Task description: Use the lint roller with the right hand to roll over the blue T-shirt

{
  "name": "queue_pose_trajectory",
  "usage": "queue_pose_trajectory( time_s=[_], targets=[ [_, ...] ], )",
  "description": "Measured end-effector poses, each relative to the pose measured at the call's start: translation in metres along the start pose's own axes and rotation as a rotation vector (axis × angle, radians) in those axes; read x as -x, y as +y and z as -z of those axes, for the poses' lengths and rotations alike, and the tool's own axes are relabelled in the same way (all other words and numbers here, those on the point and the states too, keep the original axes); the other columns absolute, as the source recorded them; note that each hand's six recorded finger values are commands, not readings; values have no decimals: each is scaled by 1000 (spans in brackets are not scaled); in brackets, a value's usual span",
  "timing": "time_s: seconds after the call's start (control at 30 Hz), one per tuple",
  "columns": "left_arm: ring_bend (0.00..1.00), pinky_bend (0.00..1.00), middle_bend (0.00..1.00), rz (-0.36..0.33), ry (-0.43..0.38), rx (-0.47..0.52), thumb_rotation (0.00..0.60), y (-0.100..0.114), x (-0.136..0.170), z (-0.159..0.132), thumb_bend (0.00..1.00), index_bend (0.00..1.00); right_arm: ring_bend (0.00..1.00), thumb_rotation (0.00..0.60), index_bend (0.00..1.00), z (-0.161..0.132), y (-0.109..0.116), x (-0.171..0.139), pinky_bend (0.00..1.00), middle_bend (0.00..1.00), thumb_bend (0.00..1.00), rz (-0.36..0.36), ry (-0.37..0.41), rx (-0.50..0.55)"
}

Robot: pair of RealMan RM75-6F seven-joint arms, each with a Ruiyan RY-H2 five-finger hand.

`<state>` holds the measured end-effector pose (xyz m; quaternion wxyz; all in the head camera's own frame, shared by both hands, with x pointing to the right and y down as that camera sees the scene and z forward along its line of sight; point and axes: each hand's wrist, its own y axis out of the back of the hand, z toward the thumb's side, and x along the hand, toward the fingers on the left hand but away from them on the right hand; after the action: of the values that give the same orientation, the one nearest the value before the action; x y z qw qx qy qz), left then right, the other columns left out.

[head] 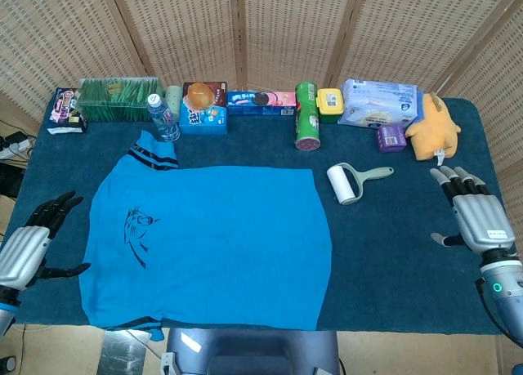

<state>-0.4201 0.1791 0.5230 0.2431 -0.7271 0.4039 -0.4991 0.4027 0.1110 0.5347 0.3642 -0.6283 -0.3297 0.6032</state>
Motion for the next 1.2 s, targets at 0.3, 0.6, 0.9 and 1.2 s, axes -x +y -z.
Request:
queue_pose_trajectory(
  time_s=[0.3, 0.6, 0.9, 1.2],
  targets=[
    [0, 18, 0, 4, 19, 0, 600, 0, 2, 5, 89, 0, 0, 600, 0, -11, -5, 20, 89, 0, 0, -40, 47, -12],
    [0, 18, 0, 11, 62, -1, 600, -3, 11, 15, 87, 0, 0, 600, 0, -32, -16, 63, 92, 0, 0, -137, 120, -41],
    [0, 17, 0, -3, 121, 5, 600, -2, 23, 24, 88, 0, 0, 600, 0, -45, -38, 124, 92, 0, 0, -245, 157, -121],
    [0, 18, 0, -22, 185, -1, 600, 1, 34, 30, 89, 0, 3, 600, 0, -54, -68, 160, 92, 8, 0, -344, 175, -207]
  ],
)
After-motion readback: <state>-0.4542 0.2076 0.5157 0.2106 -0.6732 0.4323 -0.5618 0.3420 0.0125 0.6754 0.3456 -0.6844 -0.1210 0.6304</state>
